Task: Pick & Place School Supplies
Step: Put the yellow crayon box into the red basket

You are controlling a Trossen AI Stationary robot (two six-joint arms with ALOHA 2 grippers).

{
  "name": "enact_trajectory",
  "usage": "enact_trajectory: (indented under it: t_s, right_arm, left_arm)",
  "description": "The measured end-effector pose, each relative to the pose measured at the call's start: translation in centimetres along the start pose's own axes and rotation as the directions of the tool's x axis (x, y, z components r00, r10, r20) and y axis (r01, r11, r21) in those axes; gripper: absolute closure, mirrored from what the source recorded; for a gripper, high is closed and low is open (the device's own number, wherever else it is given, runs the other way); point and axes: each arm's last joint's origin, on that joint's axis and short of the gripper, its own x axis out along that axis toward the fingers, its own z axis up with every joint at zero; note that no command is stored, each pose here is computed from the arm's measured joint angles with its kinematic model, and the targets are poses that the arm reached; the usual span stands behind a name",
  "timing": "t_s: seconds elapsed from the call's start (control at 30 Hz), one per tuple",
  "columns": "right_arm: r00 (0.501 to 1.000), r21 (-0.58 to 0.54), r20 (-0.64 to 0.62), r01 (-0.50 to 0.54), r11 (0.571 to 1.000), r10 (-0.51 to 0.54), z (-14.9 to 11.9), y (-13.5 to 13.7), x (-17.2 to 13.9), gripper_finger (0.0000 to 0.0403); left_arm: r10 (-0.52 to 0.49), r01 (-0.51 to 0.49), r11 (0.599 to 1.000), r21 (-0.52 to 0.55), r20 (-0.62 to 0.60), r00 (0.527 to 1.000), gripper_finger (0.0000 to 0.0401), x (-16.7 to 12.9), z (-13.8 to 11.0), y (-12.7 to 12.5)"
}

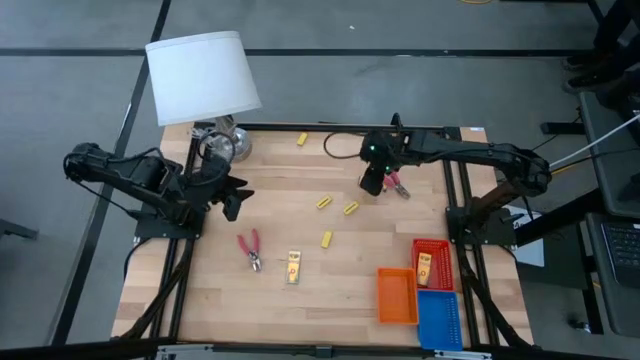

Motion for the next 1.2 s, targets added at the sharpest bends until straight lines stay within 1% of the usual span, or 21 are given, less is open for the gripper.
enact_trajectory:
  t_s: [0.1, 0.23, 0.3, 0.4, 0.5, 0.67, 0.97, 1.2]
  right_arm:
    - [1.000, -0.118, -0.011, 0.007, 0.993, -0.008, 0.1, -0.2, 0.6, 0.0191]
    - [0.999, -0.255, -0.049, -0.008, 0.967, -0.004, 0.1, 0.0, 1.7, 0.0134]
    - [0.998, -0.287, -0.065, -0.010, 0.958, -0.009, 0.2, 0.0, 2.5, 0.0114]
    - [0.994, -0.298, -0.104, -0.014, 0.954, -0.018, 0.3, 0.0, 4.3, 0.0097]
    - [0.990, -0.297, -0.143, -0.026, 0.954, -0.017, 0.3, 0.2, 6.2, 0.0091]
    - [0.971, -0.263, -0.236, -0.032, 0.964, -0.032, -0.3, 0.2, 8.7, 0.0090]
    - [0.960, -0.280, -0.277, -0.042, 0.959, -0.039, -0.6, 0.2, 10.5, 0.0091]
    - [0.961, -0.280, -0.268, -0.013, 0.960, -0.065, -0.9, -0.4, 11.4, 0.0091]
  left_arm:
    - [0.018, -0.018, 0.999, 0.038, -0.006, 1.000, 0.0217, 0.5, -0.4, -0.6]
    - [0.033, -0.031, 0.997, 0.075, -0.026, 0.999, 0.0217, 1.2, -1.0, -1.5]
    - [0.043, -0.041, 0.995, 0.087, -0.024, 0.999, 0.0217, 1.5, -1.3, -1.8]
    - [0.061, -0.060, 0.993, 0.098, -0.006, 0.998, 0.0217, 1.7, -1.6, -2.2]
    - [0.078, -0.079, 0.992, 0.094, 0.015, 0.997, 0.0217, 1.7, -1.7, -2.3]
    - [0.078, -0.079, 0.993, 0.084, 0.019, 0.997, 0.0216, 1.6, -1.8, -2.4]
    - [0.069, -0.069, 0.995, 0.078, 0.003, 0.998, 0.0216, 1.6, -1.9, -2.4]
    - [0.067, -0.067, 0.997, 0.046, 0.002, 0.998, 0.0216, 1.6, -1.9, -2.4]
